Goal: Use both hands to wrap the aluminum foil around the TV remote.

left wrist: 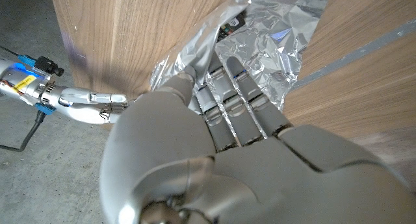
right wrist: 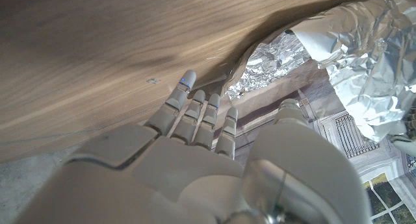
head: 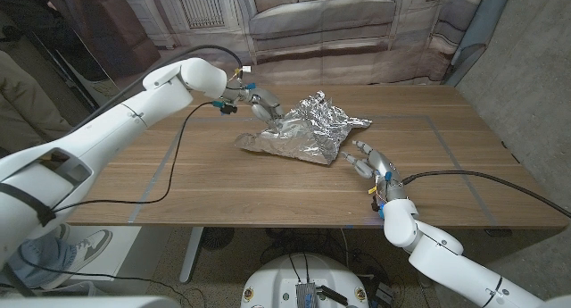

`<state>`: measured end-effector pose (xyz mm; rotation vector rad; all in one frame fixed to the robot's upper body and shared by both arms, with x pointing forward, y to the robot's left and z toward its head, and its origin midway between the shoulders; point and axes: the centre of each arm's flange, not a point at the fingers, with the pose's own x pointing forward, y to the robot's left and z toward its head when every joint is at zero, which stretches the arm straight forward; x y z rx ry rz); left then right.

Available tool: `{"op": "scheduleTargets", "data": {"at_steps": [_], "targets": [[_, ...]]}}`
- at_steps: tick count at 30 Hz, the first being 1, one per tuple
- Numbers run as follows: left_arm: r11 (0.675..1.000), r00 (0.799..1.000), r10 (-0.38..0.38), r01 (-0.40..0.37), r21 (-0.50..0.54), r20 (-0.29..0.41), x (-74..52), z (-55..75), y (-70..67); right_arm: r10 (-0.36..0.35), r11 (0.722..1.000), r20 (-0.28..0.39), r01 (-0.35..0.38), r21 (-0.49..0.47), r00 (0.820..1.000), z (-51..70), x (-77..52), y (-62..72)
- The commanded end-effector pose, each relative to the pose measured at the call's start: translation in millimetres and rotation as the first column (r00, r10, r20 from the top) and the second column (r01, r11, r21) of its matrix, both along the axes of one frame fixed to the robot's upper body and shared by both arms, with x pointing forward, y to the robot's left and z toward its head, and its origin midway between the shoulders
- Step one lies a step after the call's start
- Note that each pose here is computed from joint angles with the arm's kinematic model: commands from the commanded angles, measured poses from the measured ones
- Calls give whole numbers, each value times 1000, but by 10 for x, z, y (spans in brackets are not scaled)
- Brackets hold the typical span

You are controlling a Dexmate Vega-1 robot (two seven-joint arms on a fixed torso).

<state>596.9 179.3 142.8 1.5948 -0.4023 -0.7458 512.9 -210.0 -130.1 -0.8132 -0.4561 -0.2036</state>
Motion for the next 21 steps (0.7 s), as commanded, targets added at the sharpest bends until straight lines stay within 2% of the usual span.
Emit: {"op": "scheduleTargets", "data": {"at_steps": [1,7,15,21], "targets": [[998,997,61,-62,17,53,216,130,-118,2,1000,-18,-1,17,1000,-95,-26,4],[995,987,67,-77,60,144,262,108,-254,-7,1000,-23,8,29,1000,-127,-56,-26],[993,982,59,-75,86,180,337,79,-414,-14,999,-20,15,40,1000,-156,-93,-67],[990,961,33,-69,122,276,352,42,-579,-18,998,-20,19,51,1000,-182,-113,-95]]}}
